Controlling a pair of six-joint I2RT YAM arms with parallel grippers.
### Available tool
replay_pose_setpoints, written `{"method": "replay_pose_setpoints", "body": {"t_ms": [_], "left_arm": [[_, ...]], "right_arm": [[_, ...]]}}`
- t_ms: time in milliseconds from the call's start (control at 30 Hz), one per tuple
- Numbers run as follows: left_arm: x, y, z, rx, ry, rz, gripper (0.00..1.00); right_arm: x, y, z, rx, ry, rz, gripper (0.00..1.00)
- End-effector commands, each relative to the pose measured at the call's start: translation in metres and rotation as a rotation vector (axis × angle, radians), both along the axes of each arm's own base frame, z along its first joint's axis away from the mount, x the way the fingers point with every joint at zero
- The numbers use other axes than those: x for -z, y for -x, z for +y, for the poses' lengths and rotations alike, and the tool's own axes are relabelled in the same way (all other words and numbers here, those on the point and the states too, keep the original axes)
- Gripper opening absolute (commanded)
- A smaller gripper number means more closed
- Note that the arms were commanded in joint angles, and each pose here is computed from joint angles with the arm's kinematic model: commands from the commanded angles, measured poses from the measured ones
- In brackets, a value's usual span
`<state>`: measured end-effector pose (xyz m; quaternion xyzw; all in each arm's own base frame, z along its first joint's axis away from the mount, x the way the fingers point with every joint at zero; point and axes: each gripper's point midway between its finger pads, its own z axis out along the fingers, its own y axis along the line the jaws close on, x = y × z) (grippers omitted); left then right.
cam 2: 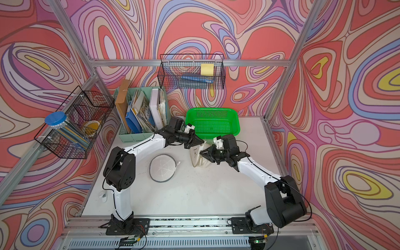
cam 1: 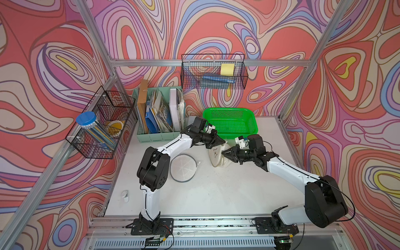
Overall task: Turn the laundry bag inside out
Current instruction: Zip the zipper on the laundry bag.
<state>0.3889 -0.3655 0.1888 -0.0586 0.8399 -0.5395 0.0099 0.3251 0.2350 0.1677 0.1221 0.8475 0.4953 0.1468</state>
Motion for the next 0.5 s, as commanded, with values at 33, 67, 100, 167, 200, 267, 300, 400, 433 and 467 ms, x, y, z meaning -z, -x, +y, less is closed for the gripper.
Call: {"method": "replay_pose_setpoints", "body": {"t_ms": [33,67,100,167,200,267,300,400,433,467], "left_arm": [[-0.018,0.002,0.002,-0.013,0.016,-0.034,0.00],[-0.018,0.002,0.002,-0.015,0.016,-0.033,0.00],[-0.018,0.001,0.001,-0.016,0.017,-0.033,0.00],[-0.017,0.001,0.001,-0.018,0.018,-0.027,0.00],[-0.017,0.001,0.001,-0.019,0.019,-0.026,0.00],[-0.017,0.000,0.000,-0.022,0.019,-0.025,0.00],[-0.017,0.000,0.001,-0.023,0.019,-0.024,0.00],[-0.017,-0.001,0.001,-0.028,0.017,-0.021,0.00],[-0.016,-0.001,0.001,-0.029,0.018,-0.019,0.00],[-0.017,-0.001,0.001,-0.030,0.018,-0.020,0.00]], "right_arm": [[0.004,0.002,0.002,-0.011,-0.007,0.006,0.20],[0.005,0.003,0.003,-0.017,-0.007,0.010,0.19],[0.007,0.004,0.004,-0.021,-0.005,0.013,0.19],[0.009,0.007,0.006,-0.030,0.001,0.019,0.19],[0.011,0.009,0.007,-0.038,0.007,0.023,0.20],[0.014,0.010,0.006,-0.038,0.014,0.031,0.20],[0.015,0.011,0.006,-0.039,0.014,0.032,0.20],[0.017,0.011,0.007,-0.036,0.019,0.035,0.20],[0.018,0.011,0.008,-0.037,0.019,0.038,0.19],[0.018,0.010,0.009,-0.039,0.018,0.037,0.19]]}}
